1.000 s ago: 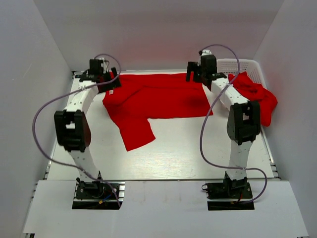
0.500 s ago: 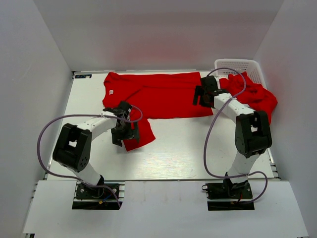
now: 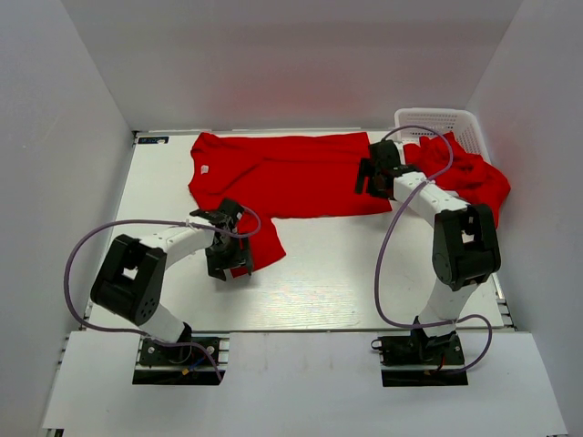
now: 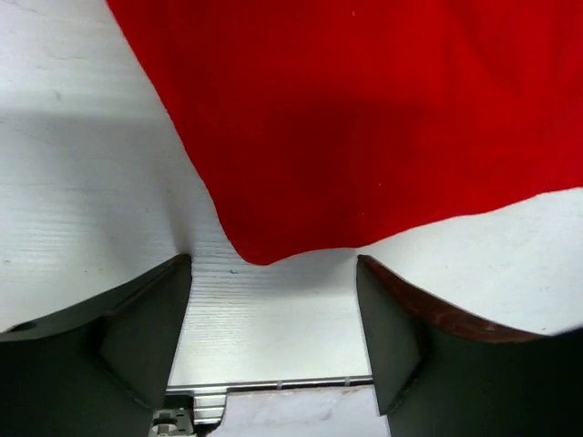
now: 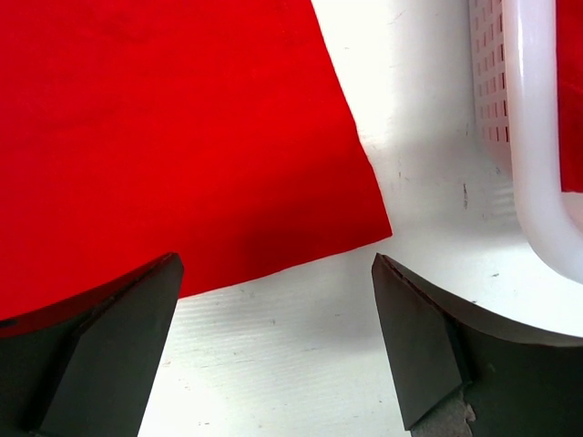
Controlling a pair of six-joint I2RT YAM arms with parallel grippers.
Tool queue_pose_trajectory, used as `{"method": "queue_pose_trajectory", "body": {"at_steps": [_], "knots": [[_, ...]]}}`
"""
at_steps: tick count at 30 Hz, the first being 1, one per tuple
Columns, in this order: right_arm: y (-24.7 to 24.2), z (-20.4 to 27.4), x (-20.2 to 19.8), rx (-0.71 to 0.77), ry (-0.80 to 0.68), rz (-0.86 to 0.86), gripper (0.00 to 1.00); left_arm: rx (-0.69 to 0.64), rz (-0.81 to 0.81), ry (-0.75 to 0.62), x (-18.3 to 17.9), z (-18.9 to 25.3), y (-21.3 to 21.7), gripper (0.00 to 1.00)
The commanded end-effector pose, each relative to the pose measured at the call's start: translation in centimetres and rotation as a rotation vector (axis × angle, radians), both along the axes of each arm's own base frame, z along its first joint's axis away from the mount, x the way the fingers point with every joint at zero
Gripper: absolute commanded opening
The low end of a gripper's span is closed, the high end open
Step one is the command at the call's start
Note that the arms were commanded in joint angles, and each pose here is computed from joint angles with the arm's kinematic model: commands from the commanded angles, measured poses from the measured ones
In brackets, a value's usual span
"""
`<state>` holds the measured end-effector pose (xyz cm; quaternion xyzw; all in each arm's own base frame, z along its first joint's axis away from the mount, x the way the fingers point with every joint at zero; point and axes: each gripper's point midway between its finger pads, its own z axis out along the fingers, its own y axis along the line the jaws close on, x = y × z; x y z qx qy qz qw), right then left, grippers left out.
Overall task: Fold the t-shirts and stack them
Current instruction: Grap the side of the flattened tshirt closest away from the robot with both arms
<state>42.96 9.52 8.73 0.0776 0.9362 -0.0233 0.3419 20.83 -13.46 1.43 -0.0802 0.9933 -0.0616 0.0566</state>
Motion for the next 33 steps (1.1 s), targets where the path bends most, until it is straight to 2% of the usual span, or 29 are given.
{"method": "queue_pose_trajectory", "body": {"at_steps": [1, 3, 6, 7, 10, 18, 20, 21, 28, 33], "knots": [[-0.5, 1.9, 0.3, 0.002, -0.061, -0.030, 0.90, 0.027, 0.012, -0.047, 1.3, -1.0, 0.1, 0.78], [-0.5, 1.9, 0.1, 0.006, -0.059, -0.031, 0.90, 0.054, 0.006, -0.045, 1.8, -1.7, 0.4, 0.76], [-0.4, 1.7, -0.2, 0.003, -0.052, -0.026, 0.90, 0.084, 0.010, -0.047, 2.5, -2.0, 0.6, 0.64], [-0.5, 1.7, -0.1, 0.003, -0.051, -0.027, 0.90, 0.105, 0.002, -0.037, 2.3, -2.3, 1.0, 0.55], [-0.5, 1.8, -0.1, 0.003, -0.055, -0.030, 0.90, 0.133, 0.004, -0.026, 2.1, -2.5, 1.5, 0.52], [-0.5, 1.8, -0.3, 0.008, -0.062, -0.028, 0.90, 0.165, -0.022, -0.048, 3.2, -3.1, 1.7, 0.26], [-0.6, 1.8, -0.4, 0.006, -0.062, -0.035, 0.90, 0.171, -0.024, -0.036, 3.1, -2.8, 1.8, 0.13], [-0.6, 2.0, -0.4, 0.006, -0.069, -0.037, 0.90, 0.179, -0.022, -0.040, 3.2, -2.8, 1.9, 0.00], [-0.9, 1.2, -0.4, 0.007, -0.051, -0.065, 0.90, 0.150, -0.037, -0.088, 3.8, -1.2, 1.5, 0.00], [-2.0, 0.0, 0.2, -0.041, -0.024, -0.154, 0.90, 0.129, -0.041, -0.137, 4.3, 0.2, 1.3, 0.00]]}}
